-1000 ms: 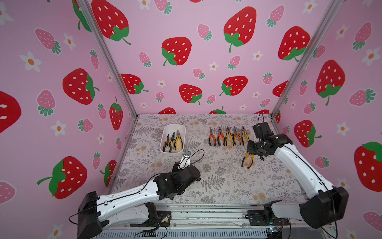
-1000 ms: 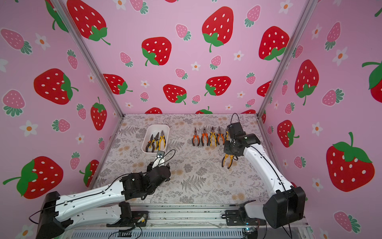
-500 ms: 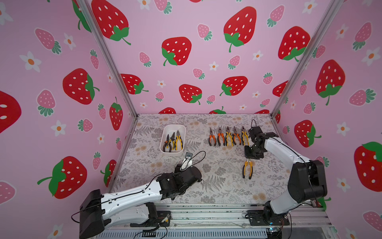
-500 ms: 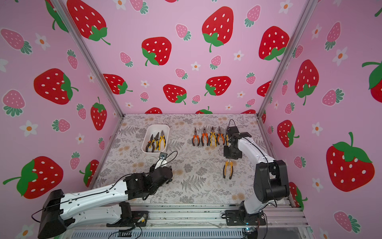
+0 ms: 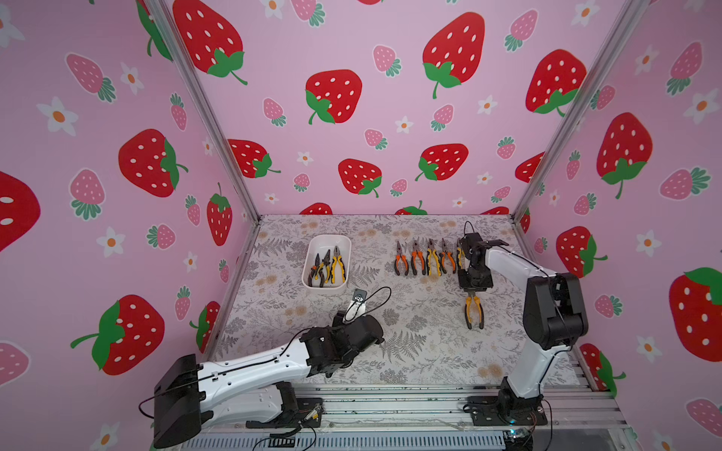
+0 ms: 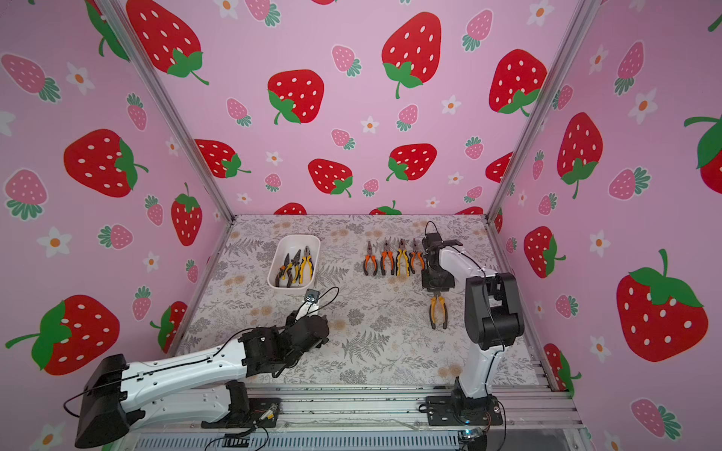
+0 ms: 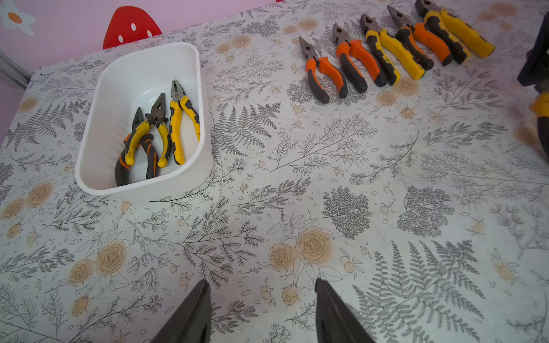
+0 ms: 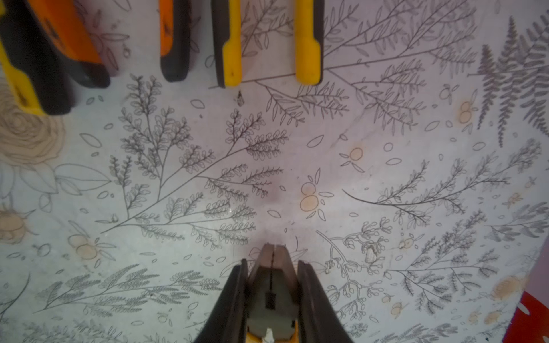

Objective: Take the pliers out of the storage box
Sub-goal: Place the pliers at the center of the board.

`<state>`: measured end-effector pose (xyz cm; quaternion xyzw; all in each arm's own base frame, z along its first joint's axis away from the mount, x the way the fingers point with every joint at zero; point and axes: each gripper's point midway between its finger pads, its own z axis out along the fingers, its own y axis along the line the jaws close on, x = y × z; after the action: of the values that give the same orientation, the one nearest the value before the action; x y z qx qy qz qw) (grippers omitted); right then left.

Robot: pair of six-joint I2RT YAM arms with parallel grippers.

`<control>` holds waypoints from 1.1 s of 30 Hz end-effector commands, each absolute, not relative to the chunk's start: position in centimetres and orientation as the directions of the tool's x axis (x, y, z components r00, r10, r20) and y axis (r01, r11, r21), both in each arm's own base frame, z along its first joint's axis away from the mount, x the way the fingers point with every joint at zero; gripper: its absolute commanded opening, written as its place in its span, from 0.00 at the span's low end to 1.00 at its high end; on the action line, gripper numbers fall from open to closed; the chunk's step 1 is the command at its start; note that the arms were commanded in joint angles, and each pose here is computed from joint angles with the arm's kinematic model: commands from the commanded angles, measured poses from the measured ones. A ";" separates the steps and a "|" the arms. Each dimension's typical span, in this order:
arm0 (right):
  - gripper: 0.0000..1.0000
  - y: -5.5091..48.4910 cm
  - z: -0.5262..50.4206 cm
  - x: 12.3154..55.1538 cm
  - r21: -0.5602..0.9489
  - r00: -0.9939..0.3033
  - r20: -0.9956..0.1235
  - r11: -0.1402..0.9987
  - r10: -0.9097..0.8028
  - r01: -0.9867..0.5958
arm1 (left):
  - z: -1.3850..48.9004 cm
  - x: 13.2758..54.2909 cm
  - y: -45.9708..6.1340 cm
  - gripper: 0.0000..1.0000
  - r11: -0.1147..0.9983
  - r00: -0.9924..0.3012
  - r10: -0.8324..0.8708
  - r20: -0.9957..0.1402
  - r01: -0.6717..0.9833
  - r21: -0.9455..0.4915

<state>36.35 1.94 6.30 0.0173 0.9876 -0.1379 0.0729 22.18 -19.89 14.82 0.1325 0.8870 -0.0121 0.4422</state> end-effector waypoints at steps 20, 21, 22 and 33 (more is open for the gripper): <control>0.06 2.0 3.3 39.3 -0.196 -0.991 -0.131 0.979 0.027 0.053 | 16.1 21.9 -19.7 0.57 0.961 -0.561 0.228 -0.796 0.261 0.092; 0.06 2.1 3.2 39.4 -0.191 -0.991 -0.129 0.980 0.028 0.052 | 16.2 21.9 -19.6 0.57 0.961 -0.560 0.228 -0.796 0.260 0.092; 0.07 2.2 3.1 39.4 -0.189 -0.992 -0.125 0.981 0.028 0.051 | 16.2 21.9 -19.7 0.57 0.961 -0.560 0.228 -0.797 0.261 0.092; 0.19 2.2 2.6 39.5 -0.188 -0.992 -0.115 0.980 0.043 0.064 | 16.5 21.9 -19.6 0.57 0.961 -0.560 0.230 -0.796 0.259 0.095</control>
<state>38.95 1.88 2.91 0.0157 0.9926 -0.1082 0.0521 21.89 -19.41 15.18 0.1399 0.8862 -0.0100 0.4416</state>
